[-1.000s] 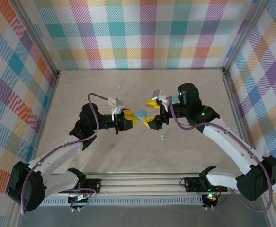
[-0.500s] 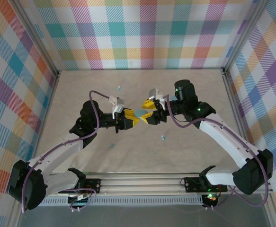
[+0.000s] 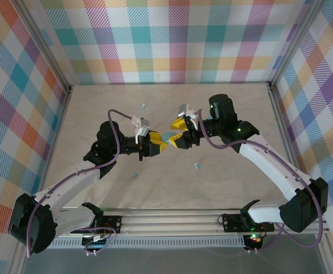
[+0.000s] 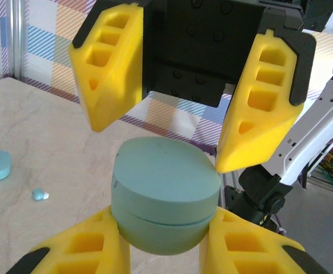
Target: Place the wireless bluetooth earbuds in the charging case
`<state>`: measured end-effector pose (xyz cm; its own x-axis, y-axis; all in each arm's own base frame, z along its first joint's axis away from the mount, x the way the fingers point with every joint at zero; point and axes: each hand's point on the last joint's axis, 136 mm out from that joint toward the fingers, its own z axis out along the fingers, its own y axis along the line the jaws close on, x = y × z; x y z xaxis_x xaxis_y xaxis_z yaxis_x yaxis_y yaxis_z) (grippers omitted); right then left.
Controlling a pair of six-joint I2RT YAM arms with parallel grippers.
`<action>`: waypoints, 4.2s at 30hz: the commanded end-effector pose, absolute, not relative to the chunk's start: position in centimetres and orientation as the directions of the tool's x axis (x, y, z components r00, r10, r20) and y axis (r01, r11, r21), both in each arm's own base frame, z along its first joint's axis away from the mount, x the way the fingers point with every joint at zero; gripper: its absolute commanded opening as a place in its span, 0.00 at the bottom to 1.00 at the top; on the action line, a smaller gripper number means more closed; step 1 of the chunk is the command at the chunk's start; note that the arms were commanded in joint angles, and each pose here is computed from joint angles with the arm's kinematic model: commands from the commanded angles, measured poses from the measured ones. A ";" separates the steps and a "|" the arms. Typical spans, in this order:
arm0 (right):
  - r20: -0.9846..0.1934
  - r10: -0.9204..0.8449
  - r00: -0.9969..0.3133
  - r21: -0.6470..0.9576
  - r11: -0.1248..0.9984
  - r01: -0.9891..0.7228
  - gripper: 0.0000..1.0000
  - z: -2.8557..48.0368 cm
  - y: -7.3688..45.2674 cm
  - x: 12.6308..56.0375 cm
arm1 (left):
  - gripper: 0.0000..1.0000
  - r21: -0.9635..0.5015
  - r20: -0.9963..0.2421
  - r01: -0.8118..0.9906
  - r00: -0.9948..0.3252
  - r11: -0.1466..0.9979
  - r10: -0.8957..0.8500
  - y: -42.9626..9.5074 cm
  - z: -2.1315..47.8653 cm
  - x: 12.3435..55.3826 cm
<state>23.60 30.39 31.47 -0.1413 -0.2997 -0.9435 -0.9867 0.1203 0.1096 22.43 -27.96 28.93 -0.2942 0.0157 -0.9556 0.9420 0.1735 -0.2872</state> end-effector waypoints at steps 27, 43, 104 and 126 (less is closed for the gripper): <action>-0.931 -0.358 -0.070 0.047 0.073 -0.996 0.82 30.9 31.1 23.1 | 0.12 -0.229 -0.973 0.963 -0.231 0.145 -0.001 -27.5 31.0 21.2; -0.941 -0.313 -0.127 0.079 0.160 -0.984 0.80 33.0 30.6 25.8 | 0.12 -0.223 -0.973 0.964 -0.228 0.144 0.018 -27.5 30.6 21.1; -0.243 0.079 -0.967 0.459 0.887 -0.043 0.63 19.0 17.8 24.5 | 0.12 -0.251 -0.954 0.877 -0.295 0.410 0.048 -25.9 27.0 24.9; 0.051 0.104 -0.993 0.330 0.937 0.115 0.35 4.3 19.0 23.3 | 0.12 -0.239 -0.952 0.882 -0.296 0.407 0.081 -25.8 26.2 24.4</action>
